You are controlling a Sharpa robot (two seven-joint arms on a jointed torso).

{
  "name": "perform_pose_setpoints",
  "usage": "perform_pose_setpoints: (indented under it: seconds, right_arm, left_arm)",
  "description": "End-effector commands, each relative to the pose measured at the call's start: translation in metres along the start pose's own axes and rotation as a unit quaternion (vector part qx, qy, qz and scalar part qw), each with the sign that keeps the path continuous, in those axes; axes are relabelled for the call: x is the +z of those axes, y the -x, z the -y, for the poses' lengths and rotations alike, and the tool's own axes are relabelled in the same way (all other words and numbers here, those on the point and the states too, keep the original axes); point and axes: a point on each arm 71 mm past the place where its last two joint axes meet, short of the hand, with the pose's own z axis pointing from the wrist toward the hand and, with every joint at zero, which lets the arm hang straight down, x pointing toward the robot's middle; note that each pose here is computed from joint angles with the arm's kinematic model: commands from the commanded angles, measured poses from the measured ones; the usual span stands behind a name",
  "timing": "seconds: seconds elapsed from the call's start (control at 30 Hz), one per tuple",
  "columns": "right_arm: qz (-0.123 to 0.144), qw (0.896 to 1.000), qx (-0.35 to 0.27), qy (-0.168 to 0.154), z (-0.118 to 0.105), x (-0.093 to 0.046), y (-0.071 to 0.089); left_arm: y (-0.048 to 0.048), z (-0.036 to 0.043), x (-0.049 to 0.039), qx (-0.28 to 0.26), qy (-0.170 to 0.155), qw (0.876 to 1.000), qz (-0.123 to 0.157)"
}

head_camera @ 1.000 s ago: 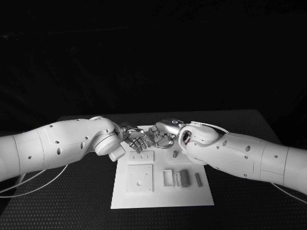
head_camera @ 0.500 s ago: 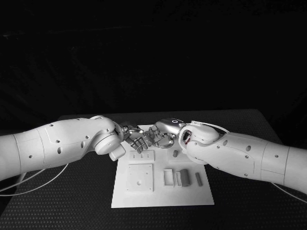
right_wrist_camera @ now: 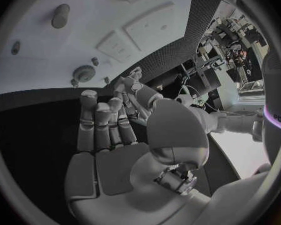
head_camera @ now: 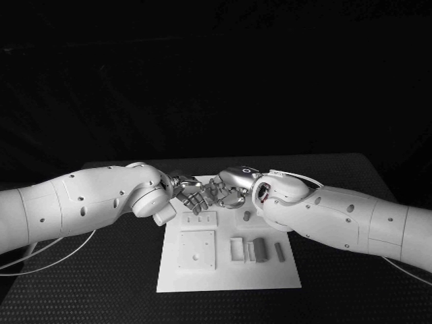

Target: Assemble the parts on the task board

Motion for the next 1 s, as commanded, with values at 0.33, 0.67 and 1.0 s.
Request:
perform_pose_setpoints:
  seconds: [0.33, 0.67, 1.0]
  right_arm:
    - [0.054, 0.996, 0.069, -0.035, 0.025, -0.009, 0.009]
    - [0.121, 0.973, 0.181, -0.075, 0.049, -0.029, 0.025]
    - [0.123, 0.949, 0.268, -0.115, 0.055, -0.041, 0.02]
  left_arm:
    - [0.0026, 0.0024, -0.0021, -0.049, -0.028, 0.998, 0.006]
    - [0.0174, -0.0013, -0.0068, -0.129, -0.058, 0.987, 0.074]
    - [0.0166, -0.0065, -0.0081, -0.193, -0.052, 0.976, 0.084]
